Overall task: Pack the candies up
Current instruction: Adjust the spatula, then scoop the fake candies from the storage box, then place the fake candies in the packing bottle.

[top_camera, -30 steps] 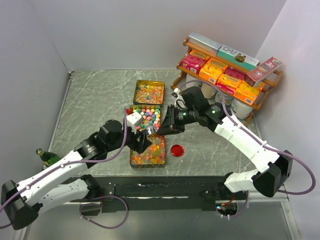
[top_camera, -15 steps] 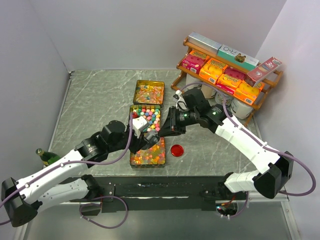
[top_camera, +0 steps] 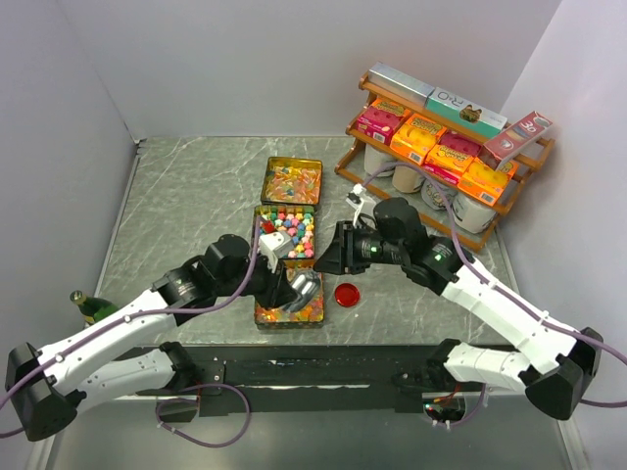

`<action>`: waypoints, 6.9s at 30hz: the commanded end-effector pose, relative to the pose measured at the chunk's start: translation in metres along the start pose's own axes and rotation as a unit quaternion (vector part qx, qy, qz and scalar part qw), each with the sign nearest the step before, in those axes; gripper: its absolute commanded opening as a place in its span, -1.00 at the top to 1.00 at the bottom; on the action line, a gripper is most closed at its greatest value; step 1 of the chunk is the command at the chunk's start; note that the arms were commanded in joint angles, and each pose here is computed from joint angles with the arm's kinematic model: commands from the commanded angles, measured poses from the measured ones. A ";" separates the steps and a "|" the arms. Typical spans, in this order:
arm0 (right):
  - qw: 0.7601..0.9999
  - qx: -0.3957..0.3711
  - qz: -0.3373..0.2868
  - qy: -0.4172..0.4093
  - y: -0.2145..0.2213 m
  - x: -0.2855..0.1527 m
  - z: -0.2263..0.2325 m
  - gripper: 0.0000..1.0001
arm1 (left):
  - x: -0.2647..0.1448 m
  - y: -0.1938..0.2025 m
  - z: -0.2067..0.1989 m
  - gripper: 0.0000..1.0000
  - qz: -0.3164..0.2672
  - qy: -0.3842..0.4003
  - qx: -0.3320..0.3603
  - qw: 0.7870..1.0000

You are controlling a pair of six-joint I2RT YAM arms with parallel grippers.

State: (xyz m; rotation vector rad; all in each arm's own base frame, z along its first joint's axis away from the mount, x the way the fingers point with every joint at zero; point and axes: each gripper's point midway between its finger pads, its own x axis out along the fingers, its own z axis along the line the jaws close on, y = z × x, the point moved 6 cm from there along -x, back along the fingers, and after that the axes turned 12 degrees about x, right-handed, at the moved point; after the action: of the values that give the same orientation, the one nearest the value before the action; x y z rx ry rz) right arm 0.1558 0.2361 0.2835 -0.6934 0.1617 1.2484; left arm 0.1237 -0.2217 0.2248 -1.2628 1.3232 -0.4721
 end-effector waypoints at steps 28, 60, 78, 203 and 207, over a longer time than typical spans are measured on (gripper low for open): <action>0.987 0.038 -0.151 0.043 -0.020 0.070 -0.054 1.00 | -0.021 -0.004 0.052 -0.90 -0.042 -0.255 -0.160 0.953; 0.982 0.031 -0.126 0.134 0.022 0.112 -0.116 1.00 | 0.017 0.100 0.100 0.40 0.181 -0.315 -0.316 0.876; 0.969 0.085 -0.040 0.230 0.064 0.145 -0.139 1.00 | 0.021 0.100 0.101 0.98 0.183 -0.313 -0.325 0.873; 0.852 0.409 -0.328 0.005 -0.137 -0.102 -0.169 1.00 | -0.033 0.034 0.130 -0.93 -0.012 -0.485 -0.270 0.832; 0.857 0.386 -0.339 0.032 -0.147 -0.109 -0.171 1.00 | -0.032 0.035 0.130 -0.93 -0.007 -0.486 -0.269 0.831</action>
State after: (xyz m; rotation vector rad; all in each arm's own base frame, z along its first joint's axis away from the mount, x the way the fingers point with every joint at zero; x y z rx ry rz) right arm 0.2846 0.0375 0.2309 0.0614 0.4820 0.4078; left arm 0.2111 -0.1273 0.1714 -1.6240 0.5621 0.5929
